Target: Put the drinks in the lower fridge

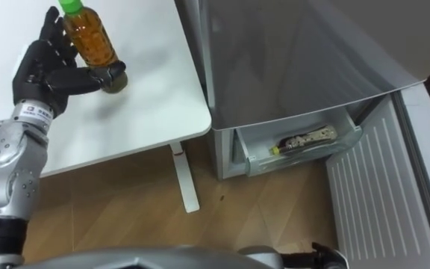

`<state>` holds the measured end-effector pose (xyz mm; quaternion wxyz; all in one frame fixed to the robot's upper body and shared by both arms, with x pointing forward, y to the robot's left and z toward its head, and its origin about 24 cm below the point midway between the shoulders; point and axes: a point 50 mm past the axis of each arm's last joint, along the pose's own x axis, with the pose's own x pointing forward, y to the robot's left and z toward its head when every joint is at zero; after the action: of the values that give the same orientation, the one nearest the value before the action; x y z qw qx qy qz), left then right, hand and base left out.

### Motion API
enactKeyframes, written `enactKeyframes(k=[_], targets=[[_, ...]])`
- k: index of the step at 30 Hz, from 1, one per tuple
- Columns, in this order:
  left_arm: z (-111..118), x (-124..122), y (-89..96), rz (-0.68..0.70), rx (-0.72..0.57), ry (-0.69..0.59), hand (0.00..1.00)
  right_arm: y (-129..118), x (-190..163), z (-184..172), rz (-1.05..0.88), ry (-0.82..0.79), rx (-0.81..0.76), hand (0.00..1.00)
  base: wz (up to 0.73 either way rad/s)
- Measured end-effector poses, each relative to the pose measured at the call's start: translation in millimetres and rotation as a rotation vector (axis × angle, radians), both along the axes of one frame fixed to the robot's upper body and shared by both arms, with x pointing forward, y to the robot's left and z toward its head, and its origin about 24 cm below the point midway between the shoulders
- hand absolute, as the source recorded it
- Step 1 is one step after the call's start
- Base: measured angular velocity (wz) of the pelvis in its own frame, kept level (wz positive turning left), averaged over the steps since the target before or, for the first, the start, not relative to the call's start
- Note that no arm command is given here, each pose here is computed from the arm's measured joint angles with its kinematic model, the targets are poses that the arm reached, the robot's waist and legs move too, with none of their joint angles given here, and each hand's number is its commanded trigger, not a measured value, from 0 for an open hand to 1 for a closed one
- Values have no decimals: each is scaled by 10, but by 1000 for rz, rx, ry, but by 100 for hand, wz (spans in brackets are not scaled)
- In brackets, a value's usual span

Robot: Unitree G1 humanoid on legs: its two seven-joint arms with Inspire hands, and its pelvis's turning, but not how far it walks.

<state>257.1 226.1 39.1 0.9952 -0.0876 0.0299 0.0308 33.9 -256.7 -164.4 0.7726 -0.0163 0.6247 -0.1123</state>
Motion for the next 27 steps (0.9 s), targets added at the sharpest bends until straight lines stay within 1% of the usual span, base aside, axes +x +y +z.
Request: enactKeyframes(k=[4,9,11,21,22,23,24,25,27], targets=[[50,58,-6,8,-14,-18,0,-21,-18,4,-2,7,-10,0,-4],[-53,71,18,21,-20,31,0,-31,-75,3,6,34,-13,0,-1],[-105,62,41,34,-22,61,0,-34,-84,6,39,46,-17,0,-9],[-85,59,132,91,-17,66,0,-35,-152,1,133,113,-22,0,-4],[-85,59,133,91,-17,66,18,-34,-156,1,136,118,-20,0,0],[-85,59,134,92,-17,66,56,-34,-157,0,150,126,-20,0,-3],[-88,59,135,92,-17,67,89,-33,-158,0,161,131,-19,0,-3],[-90,59,135,92,-17,68,100,-32,-159,0,165,132,-18,0,0],[-113,54,142,95,-20,78,100,-30,-166,-1,179,138,-17,0,0]])
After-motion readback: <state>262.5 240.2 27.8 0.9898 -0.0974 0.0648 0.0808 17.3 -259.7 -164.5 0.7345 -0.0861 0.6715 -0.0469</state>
